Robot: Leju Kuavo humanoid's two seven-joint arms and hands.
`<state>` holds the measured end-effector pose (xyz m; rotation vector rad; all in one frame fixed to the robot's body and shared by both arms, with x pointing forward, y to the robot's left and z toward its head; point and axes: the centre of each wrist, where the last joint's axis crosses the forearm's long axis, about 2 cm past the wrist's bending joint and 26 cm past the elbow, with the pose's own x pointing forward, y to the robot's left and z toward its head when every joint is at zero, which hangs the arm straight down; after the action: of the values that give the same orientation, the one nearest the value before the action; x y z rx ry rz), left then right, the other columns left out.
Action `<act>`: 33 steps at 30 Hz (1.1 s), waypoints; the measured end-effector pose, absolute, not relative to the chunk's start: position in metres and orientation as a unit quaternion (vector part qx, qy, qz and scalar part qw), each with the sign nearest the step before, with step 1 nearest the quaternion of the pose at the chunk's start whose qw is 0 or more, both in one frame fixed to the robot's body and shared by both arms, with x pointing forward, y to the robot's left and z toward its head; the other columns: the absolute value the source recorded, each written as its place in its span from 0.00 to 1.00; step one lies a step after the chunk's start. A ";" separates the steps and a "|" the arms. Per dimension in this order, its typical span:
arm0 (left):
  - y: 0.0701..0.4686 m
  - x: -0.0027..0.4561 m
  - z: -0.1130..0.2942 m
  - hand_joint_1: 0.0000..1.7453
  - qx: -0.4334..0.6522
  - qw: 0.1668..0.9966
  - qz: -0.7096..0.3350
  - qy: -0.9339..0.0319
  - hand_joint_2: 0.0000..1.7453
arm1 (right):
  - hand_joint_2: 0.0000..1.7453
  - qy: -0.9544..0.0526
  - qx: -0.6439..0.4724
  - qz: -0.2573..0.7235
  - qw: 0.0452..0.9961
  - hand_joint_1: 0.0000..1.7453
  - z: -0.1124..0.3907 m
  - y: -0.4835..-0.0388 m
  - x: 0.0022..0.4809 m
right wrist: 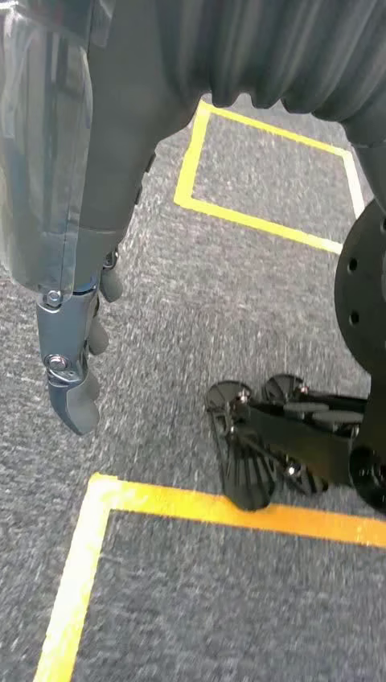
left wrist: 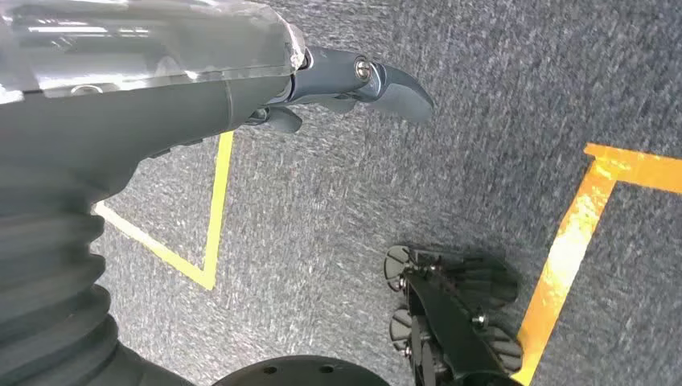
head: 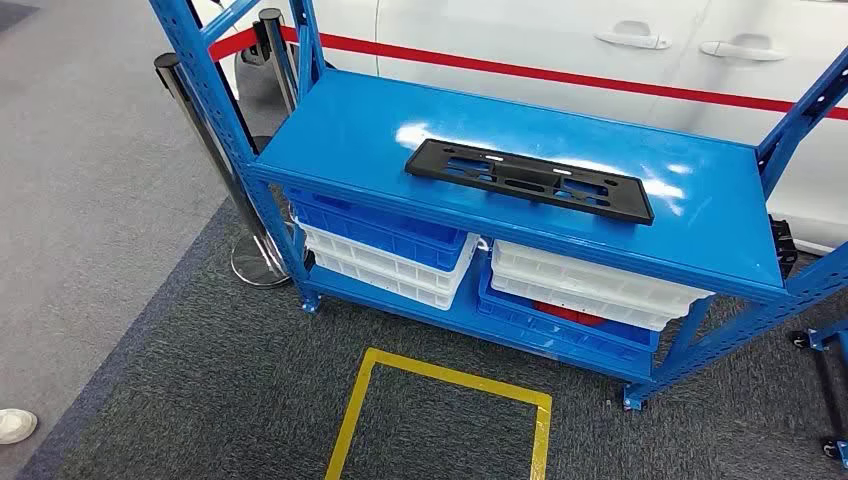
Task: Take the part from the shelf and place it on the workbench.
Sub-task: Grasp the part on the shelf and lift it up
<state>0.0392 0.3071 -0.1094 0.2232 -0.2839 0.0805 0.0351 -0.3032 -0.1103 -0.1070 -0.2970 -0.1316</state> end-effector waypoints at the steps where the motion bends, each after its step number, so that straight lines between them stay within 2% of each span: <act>1: 0.307 0.040 -0.109 0.00 0.113 0.983 0.041 -0.141 1.00 | 1.00 -0.149 -0.054 -0.068 0.985 0.00 -0.110 -0.303 0.036; 12: 0.302 0.050 -0.109 0.00 0.149 0.977 0.059 -0.142 1.00 | 1.00 -0.191 -0.066 -0.127 0.971 0.00 -0.109 -0.300 0.054; 16: 0.296 0.054 -0.108 0.00 0.157 0.975 0.061 -0.143 0.00 | 1.00 -0.211 -0.071 -0.150 0.963 0.00 -0.108 -0.301 0.063; 17: 0.294 0.055 -0.108 0.00 0.159 0.975 0.062 -0.144 0.00 | 1.00 -0.214 -0.073 -0.155 0.962 0.00 -0.108 -0.301 0.064; 21: 0.288 0.056 -0.108 0.00 0.165 0.974 0.063 -0.142 0.00 | 0.00 -0.224 -0.087 -0.176 0.955 0.00 -0.107 -0.301 0.069; 27: 0.281 0.061 -0.108 0.00 0.169 0.973 0.058 -0.147 0.00 | 0.00 -0.271 -0.110 -0.182 0.939 0.00 -0.105 -0.301 0.083; 33: 0.279 0.065 -0.107 0.00 0.164 0.975 0.049 -0.144 0.00 | 0.00 -0.385 -0.106 -0.172 0.901 0.00 -0.100 -0.294 0.108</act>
<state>0.0649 0.2787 -0.1070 0.3311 -0.2899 0.0989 0.1082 -0.2941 -0.0995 -0.2195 -0.7956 -0.3555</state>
